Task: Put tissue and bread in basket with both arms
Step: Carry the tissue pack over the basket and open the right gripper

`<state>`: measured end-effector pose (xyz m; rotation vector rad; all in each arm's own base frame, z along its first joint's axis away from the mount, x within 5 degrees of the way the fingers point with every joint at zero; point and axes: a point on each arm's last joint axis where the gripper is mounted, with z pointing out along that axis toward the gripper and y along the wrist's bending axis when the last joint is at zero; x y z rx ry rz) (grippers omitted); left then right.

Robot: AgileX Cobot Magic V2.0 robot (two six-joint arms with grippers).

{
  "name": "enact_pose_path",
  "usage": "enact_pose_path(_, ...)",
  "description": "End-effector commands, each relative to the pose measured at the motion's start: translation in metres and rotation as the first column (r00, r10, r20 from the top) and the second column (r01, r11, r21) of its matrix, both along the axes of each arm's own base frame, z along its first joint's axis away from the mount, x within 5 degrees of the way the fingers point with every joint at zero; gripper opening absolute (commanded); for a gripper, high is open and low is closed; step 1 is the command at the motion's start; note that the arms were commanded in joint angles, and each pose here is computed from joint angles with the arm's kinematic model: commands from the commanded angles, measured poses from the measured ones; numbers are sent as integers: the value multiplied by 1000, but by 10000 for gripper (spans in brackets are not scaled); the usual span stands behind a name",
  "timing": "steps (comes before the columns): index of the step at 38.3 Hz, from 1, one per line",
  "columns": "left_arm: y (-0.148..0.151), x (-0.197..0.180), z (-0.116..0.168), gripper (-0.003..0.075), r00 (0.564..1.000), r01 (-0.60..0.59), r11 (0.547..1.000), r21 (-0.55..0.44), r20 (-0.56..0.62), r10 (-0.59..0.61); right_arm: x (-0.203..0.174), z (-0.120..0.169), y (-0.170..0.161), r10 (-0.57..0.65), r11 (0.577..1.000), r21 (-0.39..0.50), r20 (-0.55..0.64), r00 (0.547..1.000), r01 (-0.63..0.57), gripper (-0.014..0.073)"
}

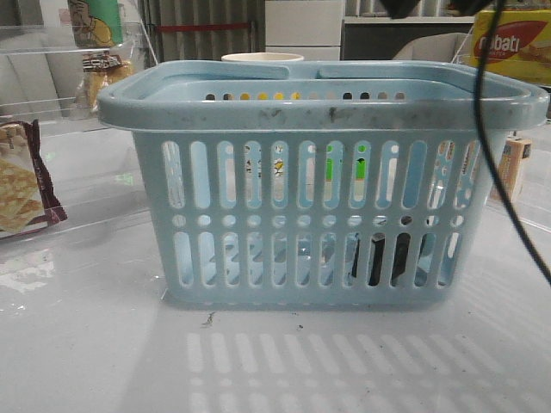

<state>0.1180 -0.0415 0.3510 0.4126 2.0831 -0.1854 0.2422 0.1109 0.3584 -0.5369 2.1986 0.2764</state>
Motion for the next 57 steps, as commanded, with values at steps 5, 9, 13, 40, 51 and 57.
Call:
enact_pose_path(5,-10,29,11,557,995,2,999,-39,96,2,-66,17,-33,4,1000,-4,215,977,-4,568)
enact_pose_path(9,-19,55,12,593,999,0,1000,-25,53,1,-93,12,-46,4,1000,-19,259,966,1,568)
enact_pose_path(13,-30,88,13,593,1000,-2,1000,-16,28,3,-109,11,-53,2,1000,-10,280,960,1,568)
enact_pose_path(40,-23,350,-21,580,979,-204,977,-69,7,205,-113,11,-55,4,1000,-17,266,964,1,568)
enact_pose_path(51,-25,369,-41,368,977,-208,975,-73,19,210,-113,11,-55,4,1000,-17,266,964,1,568)
enact_pose_path(57,-25,366,-37,224,978,-207,976,-70,11,208,-113,11,-55,4,1000,-17,266,964,1,568)
